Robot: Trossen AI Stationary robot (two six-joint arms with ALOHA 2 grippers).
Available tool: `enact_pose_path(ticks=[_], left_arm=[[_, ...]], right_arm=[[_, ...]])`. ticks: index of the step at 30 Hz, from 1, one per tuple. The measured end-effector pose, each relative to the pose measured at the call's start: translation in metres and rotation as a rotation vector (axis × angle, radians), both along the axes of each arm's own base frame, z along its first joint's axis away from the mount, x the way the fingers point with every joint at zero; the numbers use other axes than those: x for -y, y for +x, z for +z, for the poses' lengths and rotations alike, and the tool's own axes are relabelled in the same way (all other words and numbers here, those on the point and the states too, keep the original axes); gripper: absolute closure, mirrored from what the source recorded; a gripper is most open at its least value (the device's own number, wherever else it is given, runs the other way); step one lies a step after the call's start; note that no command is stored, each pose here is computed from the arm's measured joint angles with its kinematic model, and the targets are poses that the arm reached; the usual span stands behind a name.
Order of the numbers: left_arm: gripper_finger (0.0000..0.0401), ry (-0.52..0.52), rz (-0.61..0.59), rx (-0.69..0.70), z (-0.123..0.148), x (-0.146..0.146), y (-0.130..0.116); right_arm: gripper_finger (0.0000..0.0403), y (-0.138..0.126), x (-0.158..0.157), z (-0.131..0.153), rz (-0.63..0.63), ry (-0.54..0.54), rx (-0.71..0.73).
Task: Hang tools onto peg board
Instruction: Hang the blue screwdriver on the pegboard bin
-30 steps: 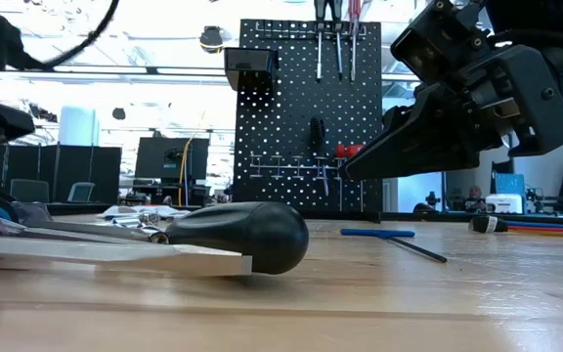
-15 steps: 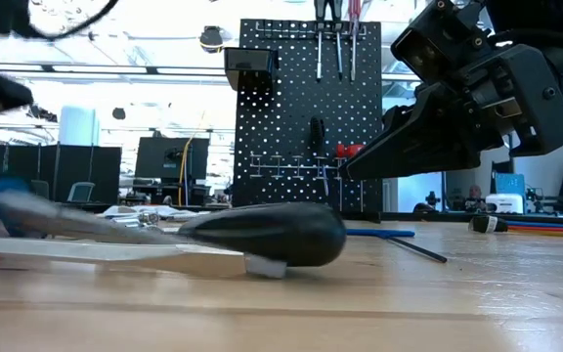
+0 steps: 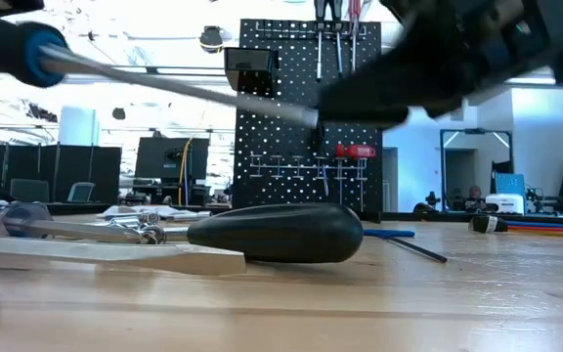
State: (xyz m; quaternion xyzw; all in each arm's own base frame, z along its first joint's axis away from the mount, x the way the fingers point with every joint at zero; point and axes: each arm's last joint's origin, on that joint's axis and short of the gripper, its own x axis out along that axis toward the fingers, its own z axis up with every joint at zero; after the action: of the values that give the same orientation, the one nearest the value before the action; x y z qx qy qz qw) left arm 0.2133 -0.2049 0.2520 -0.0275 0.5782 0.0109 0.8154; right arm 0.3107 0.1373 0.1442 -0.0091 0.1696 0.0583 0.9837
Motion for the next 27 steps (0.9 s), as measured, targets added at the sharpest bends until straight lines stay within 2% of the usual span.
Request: enact_pose_path(ticks=[4, 14, 20, 27], left_arm=[[0.0259, -0.018, 0.022, -0.02, 0.0, -0.004, 0.003], [0.0259, -0.008, 0.038, -0.048, -0.001, -0.007, 0.002], [0.0259, -0.009, 0.043, -0.049, -0.001, -0.007, 0.002], [0.0259, -0.006, 0.038, -0.049, -0.001, -0.007, 0.002]], right_arm=[[0.0251, 0.019, -0.009, 0.011, 0.04, -0.039, -0.043], [0.0251, 0.045, -0.036, 0.002, 0.084, -0.11, -0.217], [0.0251, 0.061, -0.041, -0.005, 0.055, -0.147, -0.269], [0.0264, 0.064, -0.043, -0.005, 0.033, -0.169, -0.264]])
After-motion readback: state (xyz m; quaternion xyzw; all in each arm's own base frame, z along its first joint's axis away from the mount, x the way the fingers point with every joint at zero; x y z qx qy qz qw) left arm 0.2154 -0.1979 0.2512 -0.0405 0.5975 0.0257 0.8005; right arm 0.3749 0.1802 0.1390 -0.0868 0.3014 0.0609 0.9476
